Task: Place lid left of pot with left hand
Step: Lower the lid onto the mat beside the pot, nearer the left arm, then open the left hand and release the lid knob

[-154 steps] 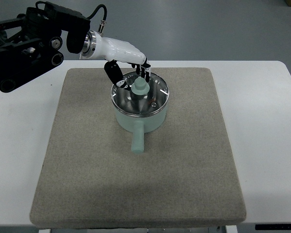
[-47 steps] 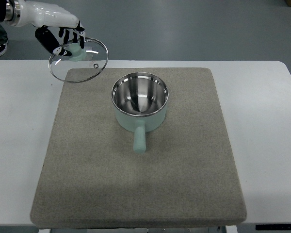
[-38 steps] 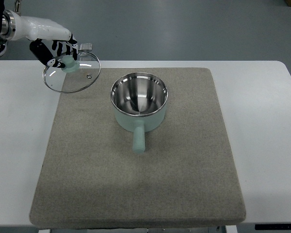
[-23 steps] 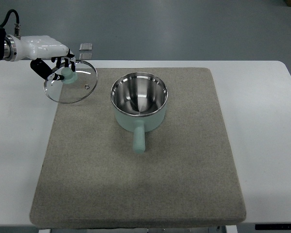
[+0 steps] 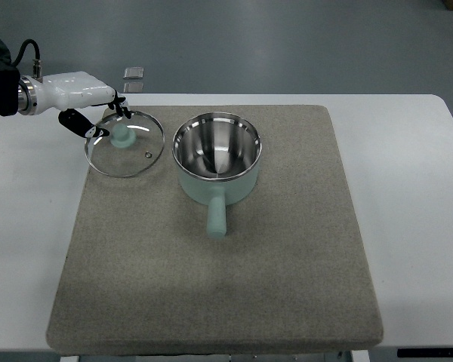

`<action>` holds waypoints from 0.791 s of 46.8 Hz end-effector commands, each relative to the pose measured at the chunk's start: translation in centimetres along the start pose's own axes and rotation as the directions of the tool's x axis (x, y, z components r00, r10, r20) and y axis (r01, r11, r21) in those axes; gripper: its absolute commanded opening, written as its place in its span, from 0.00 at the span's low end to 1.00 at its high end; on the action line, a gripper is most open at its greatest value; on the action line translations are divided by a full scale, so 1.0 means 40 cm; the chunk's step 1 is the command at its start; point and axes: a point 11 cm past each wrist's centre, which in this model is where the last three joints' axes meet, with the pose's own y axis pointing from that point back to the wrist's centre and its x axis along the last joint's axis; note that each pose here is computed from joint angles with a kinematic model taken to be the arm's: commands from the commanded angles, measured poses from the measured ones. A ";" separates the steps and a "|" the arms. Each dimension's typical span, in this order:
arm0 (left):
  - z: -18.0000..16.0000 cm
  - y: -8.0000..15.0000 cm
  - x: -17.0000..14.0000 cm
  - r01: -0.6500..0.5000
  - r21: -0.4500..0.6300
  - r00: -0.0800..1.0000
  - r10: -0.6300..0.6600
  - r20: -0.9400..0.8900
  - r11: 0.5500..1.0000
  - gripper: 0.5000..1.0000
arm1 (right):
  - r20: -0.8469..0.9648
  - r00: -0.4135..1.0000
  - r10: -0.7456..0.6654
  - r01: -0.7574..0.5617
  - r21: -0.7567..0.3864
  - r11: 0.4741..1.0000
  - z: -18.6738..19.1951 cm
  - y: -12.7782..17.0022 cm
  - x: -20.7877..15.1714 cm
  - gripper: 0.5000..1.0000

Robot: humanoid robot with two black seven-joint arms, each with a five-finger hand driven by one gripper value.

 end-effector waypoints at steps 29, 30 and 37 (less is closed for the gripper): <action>-0.064 0.024 0.045 -0.280 0.049 0.537 0.198 -0.820 0.959 0.98 | 0.000 1.000 0.000 0.000 0.001 1.000 -0.001 0.000 0.000 0.85; -0.066 0.025 0.044 -0.289 0.055 0.497 0.199 -0.845 0.956 0.98 | 0.000 1.000 0.000 0.000 -0.001 1.000 0.001 0.000 0.000 0.85; -0.085 0.032 0.019 -0.336 0.111 0.230 0.196 -0.953 0.935 0.98 | 0.000 1.000 0.000 0.000 -0.001 1.000 0.001 0.000 0.000 0.85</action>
